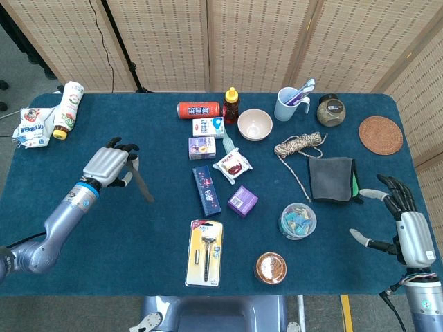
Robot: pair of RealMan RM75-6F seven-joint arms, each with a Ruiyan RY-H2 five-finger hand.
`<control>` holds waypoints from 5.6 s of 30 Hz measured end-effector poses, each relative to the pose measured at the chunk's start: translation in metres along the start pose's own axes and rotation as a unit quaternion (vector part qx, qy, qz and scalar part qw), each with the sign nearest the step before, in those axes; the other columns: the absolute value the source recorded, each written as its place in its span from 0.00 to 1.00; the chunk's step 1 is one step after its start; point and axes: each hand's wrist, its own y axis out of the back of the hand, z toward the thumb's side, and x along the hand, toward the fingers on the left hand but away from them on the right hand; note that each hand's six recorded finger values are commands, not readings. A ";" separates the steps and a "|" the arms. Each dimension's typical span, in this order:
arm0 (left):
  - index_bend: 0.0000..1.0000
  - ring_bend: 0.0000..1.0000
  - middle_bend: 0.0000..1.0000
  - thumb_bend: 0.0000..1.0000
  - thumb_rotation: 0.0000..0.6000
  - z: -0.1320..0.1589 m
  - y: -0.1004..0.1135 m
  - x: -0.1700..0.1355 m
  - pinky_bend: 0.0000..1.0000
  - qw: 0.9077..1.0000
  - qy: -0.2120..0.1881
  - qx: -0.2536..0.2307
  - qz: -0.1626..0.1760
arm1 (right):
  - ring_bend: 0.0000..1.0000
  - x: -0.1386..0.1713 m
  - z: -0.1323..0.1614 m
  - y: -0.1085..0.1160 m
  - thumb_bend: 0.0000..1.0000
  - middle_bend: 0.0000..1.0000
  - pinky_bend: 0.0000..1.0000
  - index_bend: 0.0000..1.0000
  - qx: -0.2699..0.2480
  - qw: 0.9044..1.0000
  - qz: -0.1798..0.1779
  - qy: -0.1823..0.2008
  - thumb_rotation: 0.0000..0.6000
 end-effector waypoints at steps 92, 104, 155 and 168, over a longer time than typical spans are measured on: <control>0.65 0.20 0.21 0.61 1.00 0.233 0.032 0.040 0.03 0.985 -0.071 0.094 0.124 | 0.03 -0.112 0.068 -0.199 0.29 0.20 0.00 0.48 -0.241 0.941 0.230 -0.061 1.00; 0.65 0.20 0.21 0.61 1.00 0.247 0.024 0.036 0.03 0.976 -0.084 0.134 0.151 | 0.03 -0.113 0.072 -0.204 0.29 0.20 0.00 0.47 -0.240 0.939 0.240 -0.064 1.00; 0.64 0.20 0.21 0.60 1.00 0.281 0.011 0.032 0.03 0.957 -0.103 0.169 0.211 | 0.03 -0.111 0.083 -0.215 0.29 0.20 0.00 0.47 -0.269 0.924 0.261 -0.072 0.93; 0.63 0.20 0.21 0.60 1.00 0.282 0.010 0.032 0.03 0.958 -0.097 0.163 0.213 | 0.03 -0.111 0.081 -0.219 0.29 0.22 0.00 0.47 -0.295 0.916 0.257 -0.093 1.00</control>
